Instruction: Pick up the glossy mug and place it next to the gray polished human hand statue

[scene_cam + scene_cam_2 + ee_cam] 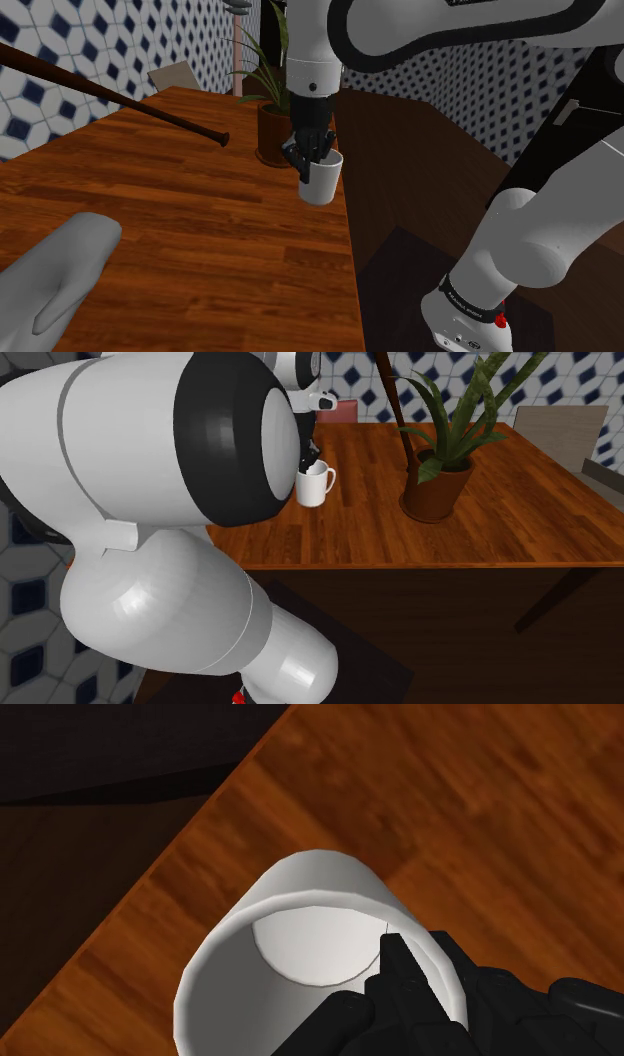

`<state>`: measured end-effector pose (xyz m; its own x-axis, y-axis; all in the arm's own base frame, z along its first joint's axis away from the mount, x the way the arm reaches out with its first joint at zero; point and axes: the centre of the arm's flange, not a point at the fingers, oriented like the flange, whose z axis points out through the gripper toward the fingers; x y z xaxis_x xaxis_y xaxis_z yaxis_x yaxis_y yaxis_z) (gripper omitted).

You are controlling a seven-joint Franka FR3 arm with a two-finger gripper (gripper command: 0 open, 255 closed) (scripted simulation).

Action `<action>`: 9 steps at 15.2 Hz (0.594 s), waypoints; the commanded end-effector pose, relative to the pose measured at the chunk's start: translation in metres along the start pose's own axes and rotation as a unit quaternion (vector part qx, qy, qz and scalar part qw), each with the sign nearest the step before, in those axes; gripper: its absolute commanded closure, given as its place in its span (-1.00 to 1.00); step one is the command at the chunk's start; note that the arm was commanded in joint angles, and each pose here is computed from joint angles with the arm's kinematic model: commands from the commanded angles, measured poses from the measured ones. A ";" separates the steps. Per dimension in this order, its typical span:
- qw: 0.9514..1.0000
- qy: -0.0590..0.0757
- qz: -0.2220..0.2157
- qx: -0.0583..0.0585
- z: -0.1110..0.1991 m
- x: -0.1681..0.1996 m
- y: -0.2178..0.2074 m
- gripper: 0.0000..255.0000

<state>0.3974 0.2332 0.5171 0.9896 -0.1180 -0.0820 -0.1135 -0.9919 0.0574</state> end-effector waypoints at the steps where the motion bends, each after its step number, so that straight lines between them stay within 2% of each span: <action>1: 1.000 0.000 0.000 0.000 -0.011 0.000 0.001 1.00; 9: 1.000 0.000 0.000 0.000 -0.053 -0.004 0.003 1.00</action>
<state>0.3980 0.2323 0.5652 0.9896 -0.1181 -0.0820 -0.1137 -0.9919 0.0573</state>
